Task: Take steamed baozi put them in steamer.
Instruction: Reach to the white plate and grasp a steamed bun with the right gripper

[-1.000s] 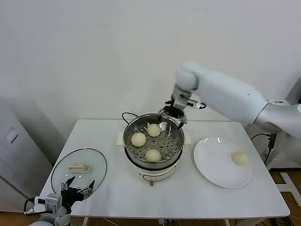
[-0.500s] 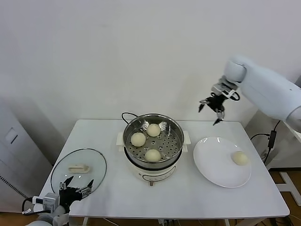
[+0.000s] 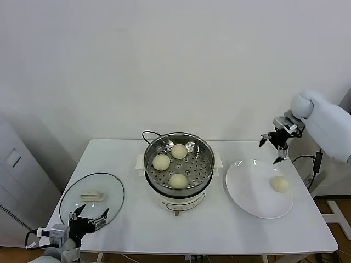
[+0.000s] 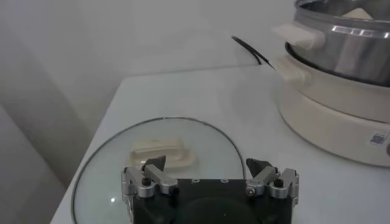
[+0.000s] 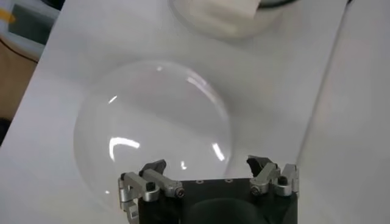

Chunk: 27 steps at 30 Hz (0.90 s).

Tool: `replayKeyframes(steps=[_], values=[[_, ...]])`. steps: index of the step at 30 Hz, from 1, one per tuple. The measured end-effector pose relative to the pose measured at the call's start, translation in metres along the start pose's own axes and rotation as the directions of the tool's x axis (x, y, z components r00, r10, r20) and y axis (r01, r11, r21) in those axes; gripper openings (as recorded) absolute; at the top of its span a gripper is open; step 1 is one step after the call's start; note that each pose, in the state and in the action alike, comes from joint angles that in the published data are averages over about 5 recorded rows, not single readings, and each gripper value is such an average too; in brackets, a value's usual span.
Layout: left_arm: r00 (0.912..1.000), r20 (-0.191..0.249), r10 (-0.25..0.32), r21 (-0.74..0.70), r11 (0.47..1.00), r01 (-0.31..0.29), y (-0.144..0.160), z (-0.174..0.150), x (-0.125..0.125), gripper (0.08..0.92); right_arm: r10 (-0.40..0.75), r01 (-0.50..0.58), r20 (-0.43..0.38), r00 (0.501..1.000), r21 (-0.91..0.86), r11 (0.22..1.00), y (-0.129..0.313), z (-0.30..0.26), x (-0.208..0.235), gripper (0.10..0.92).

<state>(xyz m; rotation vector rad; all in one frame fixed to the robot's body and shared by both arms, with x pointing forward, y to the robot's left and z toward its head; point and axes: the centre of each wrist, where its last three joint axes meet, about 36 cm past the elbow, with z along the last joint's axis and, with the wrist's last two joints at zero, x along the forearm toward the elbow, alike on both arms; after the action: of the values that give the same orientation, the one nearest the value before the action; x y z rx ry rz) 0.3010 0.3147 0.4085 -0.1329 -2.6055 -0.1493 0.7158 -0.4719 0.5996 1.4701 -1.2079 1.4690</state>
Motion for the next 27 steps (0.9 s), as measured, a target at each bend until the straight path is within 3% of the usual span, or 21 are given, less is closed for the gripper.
replayKeyframes(steps=[27], values=[[1.0,-0.007,0.0,0.005,1.0,0.0,0.001,0.002,0.0,0.823,-0.038,0.031,-0.062,0.997,-0.112,0.993,0.058,0.042,-0.096,0.823]])
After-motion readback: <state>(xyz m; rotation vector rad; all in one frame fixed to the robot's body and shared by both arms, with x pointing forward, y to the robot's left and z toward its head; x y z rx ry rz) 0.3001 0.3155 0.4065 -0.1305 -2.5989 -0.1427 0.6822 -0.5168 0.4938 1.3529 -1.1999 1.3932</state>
